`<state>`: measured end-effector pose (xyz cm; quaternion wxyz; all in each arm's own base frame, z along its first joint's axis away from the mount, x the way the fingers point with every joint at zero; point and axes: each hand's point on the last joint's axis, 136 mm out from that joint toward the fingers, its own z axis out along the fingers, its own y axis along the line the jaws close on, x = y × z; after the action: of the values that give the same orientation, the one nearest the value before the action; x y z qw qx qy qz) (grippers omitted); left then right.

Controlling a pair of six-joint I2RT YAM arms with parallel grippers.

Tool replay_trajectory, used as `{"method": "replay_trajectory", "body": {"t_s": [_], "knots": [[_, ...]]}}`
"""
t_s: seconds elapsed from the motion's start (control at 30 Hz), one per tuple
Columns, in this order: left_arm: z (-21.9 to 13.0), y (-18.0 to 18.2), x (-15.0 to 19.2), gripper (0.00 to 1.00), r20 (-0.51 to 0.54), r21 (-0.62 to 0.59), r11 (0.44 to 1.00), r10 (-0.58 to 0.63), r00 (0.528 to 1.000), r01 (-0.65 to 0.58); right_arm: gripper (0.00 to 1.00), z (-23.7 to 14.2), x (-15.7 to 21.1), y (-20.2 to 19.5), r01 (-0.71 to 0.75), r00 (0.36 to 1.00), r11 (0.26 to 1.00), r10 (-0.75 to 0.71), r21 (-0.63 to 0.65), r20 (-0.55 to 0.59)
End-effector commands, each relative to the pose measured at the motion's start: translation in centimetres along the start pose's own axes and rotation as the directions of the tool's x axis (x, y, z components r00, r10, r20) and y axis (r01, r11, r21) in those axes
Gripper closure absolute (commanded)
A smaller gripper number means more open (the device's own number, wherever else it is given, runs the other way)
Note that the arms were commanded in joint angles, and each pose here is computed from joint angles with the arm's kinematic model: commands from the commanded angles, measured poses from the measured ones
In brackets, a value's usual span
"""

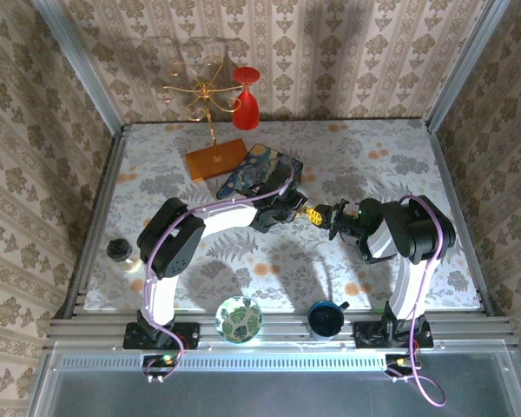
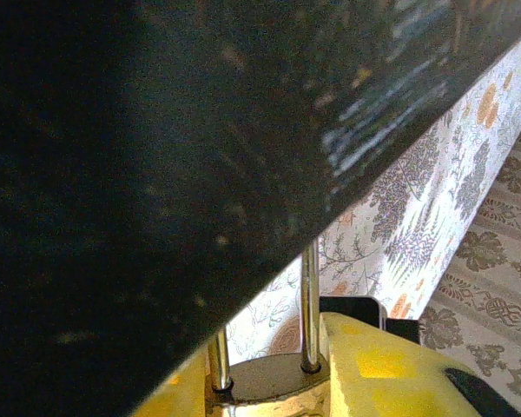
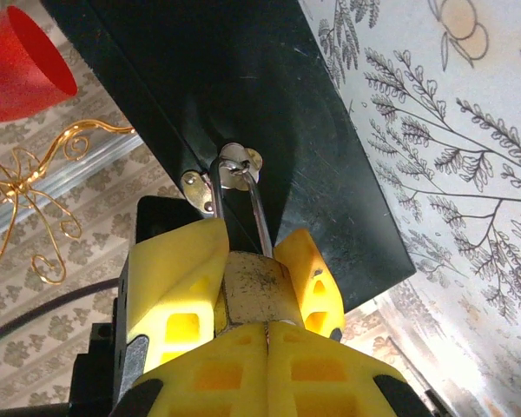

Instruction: Unlock the padlock with the key

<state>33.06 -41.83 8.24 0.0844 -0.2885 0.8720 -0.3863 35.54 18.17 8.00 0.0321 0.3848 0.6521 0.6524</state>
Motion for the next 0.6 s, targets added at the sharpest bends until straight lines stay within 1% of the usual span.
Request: {"method": "replay_trajectory", "body": {"t_s": [0.0, 0.07, 0.1, 0.13, 0.2, 0.27, 0.3, 0.4, 0.47, 0.57], "knots": [[-1.0, -1.7, 6.3, 1.00, -0.239, 0.068, 0.998, 0.029, 0.971, -0.013, 1.00, 0.0, -1.0, -0.8, -0.109, 0.992, 0.994, 0.108, 0.012, 0.058], [-1.0, -1.7, 6.3, 1.00, -0.239, 0.067, 0.998, 0.026, 0.971, -0.011, 1.00, -0.2, -0.9, -0.1, -0.081, 0.995, 0.997, 0.081, 0.000, 0.063], [-1.0, -1.6, 6.4, 1.00, -0.241, 0.067, 0.998, 0.025, 0.970, -0.009, 0.96, -0.3, -0.9, 0.1, -0.062, 0.996, 0.998, 0.062, -0.002, 0.067], [-1.0, -1.6, 6.4, 1.00, -0.241, 0.065, 0.998, 0.023, 0.970, -0.007, 0.90, -0.4, -1.0, 0.1, -0.051, 0.996, 0.999, 0.051, 0.001, 0.071], [-1.0, -1.6, 6.4, 1.00, -0.244, 0.064, 0.998, 0.021, 0.970, -0.005, 0.71, -0.8, -1.2, -0.4, -0.029, 0.995, 0.999, 0.027, 0.020, 0.093], [-0.9, -1.3, 6.5, 1.00, -0.247, 0.055, 0.999, 0.015, 0.969, -0.002, 0.59, -1.2, -1.3, -1.2, -0.019, 0.994, 0.998, 0.013, 0.054, 0.112], [-0.9, -1.2, 6.6, 1.00, -0.249, 0.050, 0.999, 0.012, 0.968, 0.000, 0.55, -1.4, -1.3, -1.6, -0.013, 0.993, 0.997, 0.004, 0.073, 0.121], [-0.7, -0.5, 6.5, 1.00, -0.249, 0.031, 0.999, 0.002, 0.968, 0.006, 0.46, -2.1, -1.3, -2.3, 0.005, 0.989, 0.993, -0.022, 0.114, 0.143], [-0.6, -0.2, 6.5, 1.00, -0.248, 0.022, 1.000, -0.004, 0.969, 0.010, 0.43, -2.5, -1.4, -2.6, 0.016, 0.987, 0.990, -0.038, 0.137, 0.158], [-0.6, 0.3, 6.5, 0.96, -0.248, 0.003, 1.000, -0.008, 0.969, 0.009, 0.40, -3.1, -1.3, -2.5, 0.048, 0.982, 0.984, -0.078, 0.169, 0.173]]}}
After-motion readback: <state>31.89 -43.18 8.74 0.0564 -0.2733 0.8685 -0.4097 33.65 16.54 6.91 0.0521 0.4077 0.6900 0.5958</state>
